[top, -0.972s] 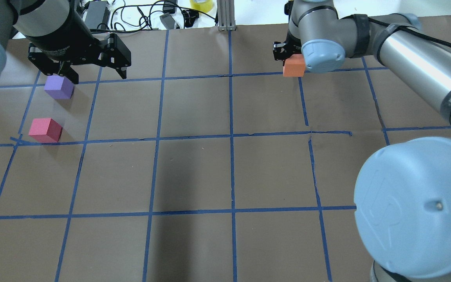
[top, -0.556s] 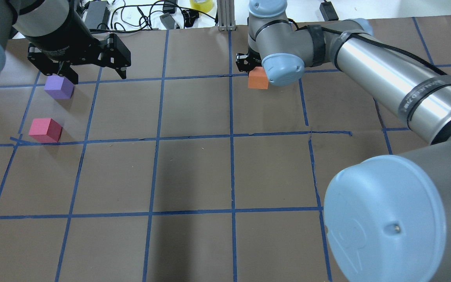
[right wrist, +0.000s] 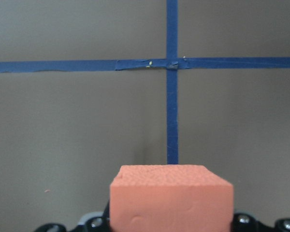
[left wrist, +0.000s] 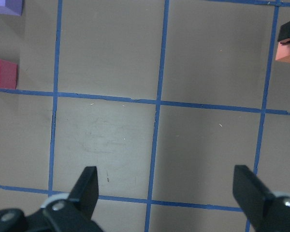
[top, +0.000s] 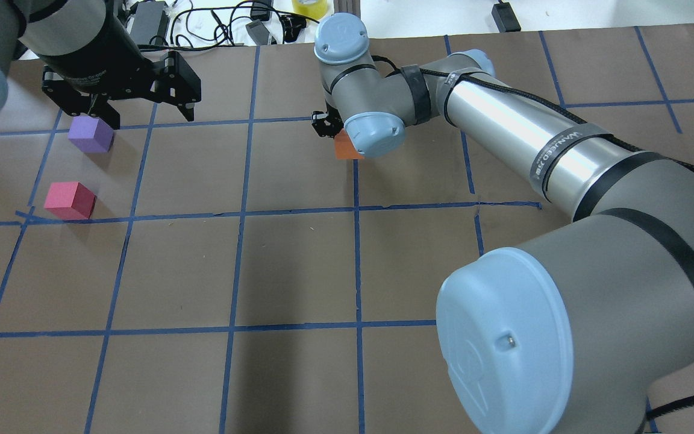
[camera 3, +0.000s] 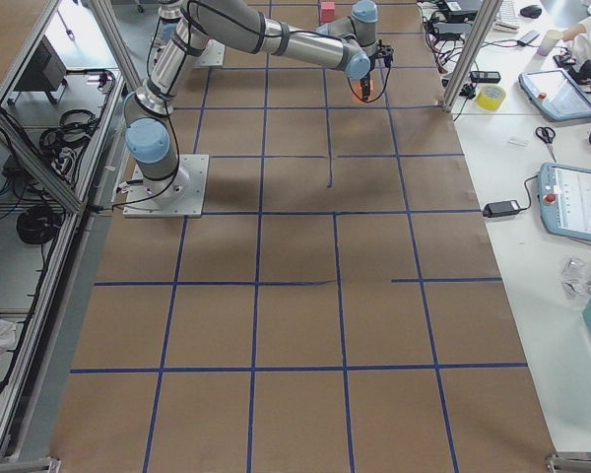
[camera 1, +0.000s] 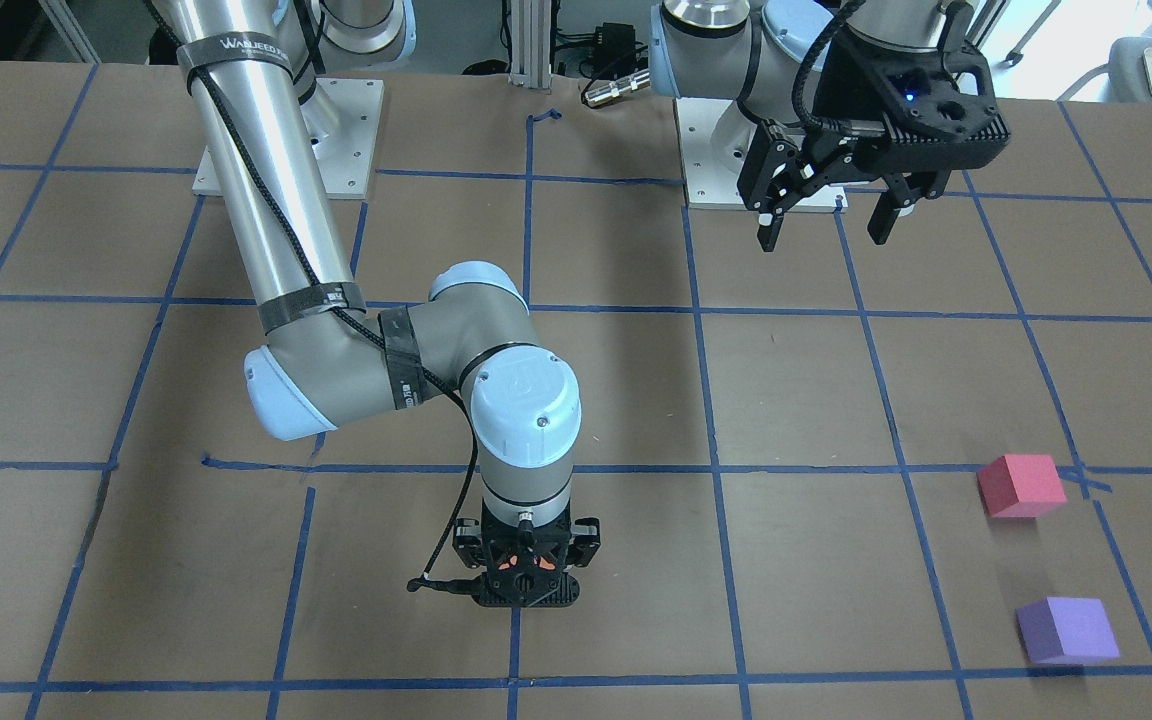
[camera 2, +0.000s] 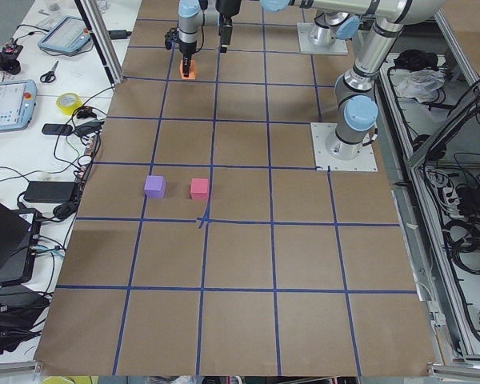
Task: Arrange blocks in a line
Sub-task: 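Carry the orange cube with the right gripper toward the table center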
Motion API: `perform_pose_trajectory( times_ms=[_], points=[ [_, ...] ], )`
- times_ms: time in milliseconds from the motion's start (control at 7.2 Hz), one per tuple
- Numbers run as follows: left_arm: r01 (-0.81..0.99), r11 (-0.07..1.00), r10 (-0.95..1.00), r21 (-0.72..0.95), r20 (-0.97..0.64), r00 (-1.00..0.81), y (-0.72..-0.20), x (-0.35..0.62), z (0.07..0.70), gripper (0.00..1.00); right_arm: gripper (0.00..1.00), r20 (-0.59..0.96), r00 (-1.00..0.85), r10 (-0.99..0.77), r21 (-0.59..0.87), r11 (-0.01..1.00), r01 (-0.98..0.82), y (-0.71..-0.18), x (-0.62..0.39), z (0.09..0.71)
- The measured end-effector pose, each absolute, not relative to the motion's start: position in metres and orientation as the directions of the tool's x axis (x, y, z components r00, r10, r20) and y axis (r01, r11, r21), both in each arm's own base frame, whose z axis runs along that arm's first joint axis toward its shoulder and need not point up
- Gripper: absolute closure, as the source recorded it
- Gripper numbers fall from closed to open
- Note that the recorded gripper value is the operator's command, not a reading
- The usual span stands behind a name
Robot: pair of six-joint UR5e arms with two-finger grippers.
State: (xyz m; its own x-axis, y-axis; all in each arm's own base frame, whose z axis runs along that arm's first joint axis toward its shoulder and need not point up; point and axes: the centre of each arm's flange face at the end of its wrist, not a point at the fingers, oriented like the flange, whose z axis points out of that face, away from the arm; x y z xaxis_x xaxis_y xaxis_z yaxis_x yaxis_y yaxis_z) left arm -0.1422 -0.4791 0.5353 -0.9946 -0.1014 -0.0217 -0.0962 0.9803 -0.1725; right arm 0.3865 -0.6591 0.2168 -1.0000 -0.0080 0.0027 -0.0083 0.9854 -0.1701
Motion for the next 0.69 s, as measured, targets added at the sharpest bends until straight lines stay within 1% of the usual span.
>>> perform_pose_trajectory(
  times_ms=[139, 278, 417, 694],
  points=[
    [-0.096, 0.98, -0.101, -0.172, -0.022, -0.995, -0.479, -0.142, 0.535, 0.0, 0.42, 0.005, -1.0, -0.025, -0.165, 0.986, -0.025, -0.656, 0.396, 0.206],
    [-0.096, 0.98, -0.101, -0.172, -0.022, -0.995, -0.479, -0.142, 0.535, 0.0, 0.09, 0.005, -0.999, -0.036, -0.162, 0.986, -0.036, -0.653, 0.403, 0.199],
    [-0.096, 0.981, -0.101, -0.171, -0.022, -0.995, -0.479, -0.142, 0.535, 0.0, 0.0, 0.004, -0.999, -0.039, -0.161, 0.986, -0.039, -0.651, 0.408, 0.196],
    [-0.096, 0.981, -0.101, -0.171, -0.022, -0.995, -0.479, -0.142, 0.535, 0.0, 0.0, -0.002, -0.999, -0.039, -0.161, 0.986, -0.039, -0.648, 0.413, 0.197]
  ],
)
